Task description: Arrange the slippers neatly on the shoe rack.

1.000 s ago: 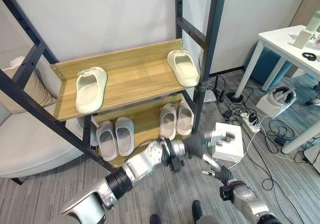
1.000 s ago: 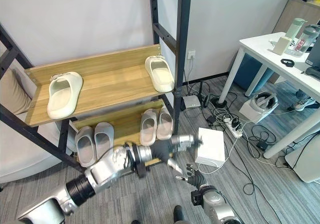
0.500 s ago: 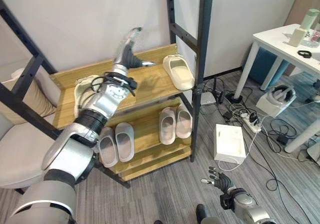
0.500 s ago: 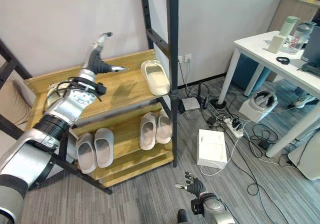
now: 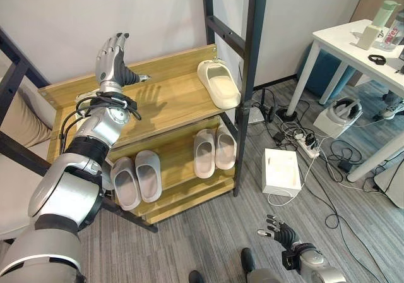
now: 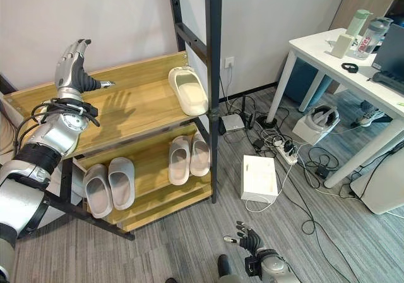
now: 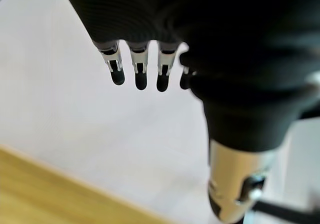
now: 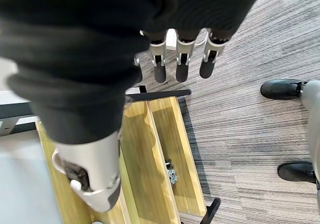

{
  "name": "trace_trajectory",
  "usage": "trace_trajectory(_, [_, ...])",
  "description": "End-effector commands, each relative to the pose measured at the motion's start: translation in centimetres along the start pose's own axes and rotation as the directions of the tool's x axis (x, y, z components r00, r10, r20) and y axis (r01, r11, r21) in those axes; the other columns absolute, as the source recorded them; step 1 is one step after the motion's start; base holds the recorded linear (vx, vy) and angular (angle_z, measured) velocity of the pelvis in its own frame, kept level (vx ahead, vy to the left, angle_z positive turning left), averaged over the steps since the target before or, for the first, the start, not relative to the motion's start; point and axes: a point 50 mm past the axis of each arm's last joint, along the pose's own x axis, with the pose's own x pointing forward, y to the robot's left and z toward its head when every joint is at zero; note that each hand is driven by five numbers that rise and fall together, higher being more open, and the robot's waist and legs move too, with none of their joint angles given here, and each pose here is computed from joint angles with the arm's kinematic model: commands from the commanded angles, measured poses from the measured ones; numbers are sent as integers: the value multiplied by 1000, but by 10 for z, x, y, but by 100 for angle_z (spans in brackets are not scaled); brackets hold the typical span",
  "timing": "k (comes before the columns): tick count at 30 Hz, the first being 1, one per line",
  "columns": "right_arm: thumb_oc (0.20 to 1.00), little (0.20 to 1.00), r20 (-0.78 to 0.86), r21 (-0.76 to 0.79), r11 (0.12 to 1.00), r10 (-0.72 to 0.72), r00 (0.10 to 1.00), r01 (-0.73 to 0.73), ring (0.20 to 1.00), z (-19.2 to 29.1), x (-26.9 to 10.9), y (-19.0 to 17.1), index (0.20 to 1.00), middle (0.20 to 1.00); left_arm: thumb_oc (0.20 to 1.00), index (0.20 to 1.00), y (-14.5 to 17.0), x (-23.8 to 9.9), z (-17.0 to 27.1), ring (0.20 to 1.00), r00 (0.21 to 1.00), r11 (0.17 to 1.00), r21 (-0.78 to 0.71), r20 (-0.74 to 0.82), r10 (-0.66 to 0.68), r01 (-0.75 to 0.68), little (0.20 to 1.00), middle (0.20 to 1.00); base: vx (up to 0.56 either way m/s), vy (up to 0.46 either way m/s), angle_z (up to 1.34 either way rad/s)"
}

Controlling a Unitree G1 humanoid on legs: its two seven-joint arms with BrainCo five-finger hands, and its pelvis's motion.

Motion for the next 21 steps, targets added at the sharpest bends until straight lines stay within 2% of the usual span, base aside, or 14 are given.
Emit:
trace_trajectory(1, [1000, 1000, 74, 22, 999, 43, 996, -45, 1000, 16, 8, 14, 1000, 1000, 1000, 1000, 48, 21, 7, 1000, 980, 981, -19, 50, 193, -192, 1000, 1000, 10, -20, 11])
trace_trajectory(10, [1000, 1000, 76, 15, 999, 40, 996, -41, 1000, 17, 8, 14, 1000, 1000, 1000, 1000, 60, 8, -20, 1000, 990, 975, 170, 56, 133, -140, 1000, 1000, -1, -4, 10])
trace_trajectory(13, [1000, 1000, 67, 2, 999, 47, 997, -48, 1000, 16, 8, 14, 1000, 1000, 1000, 1000, 53, 5, -37, 1000, 998, 941, 332, 20, 59, -62, 1000, 1000, 0, 0, 0])
trace_trajectory(21, [1000, 1000, 86, -5, 999, 50, 995, -50, 1000, 22, 8, 12, 1000, 1000, 1000, 1000, 38, 5, -51, 1000, 998, 885, 465, -68, -11, 41, 1000, 1000, -7, 9, -4])
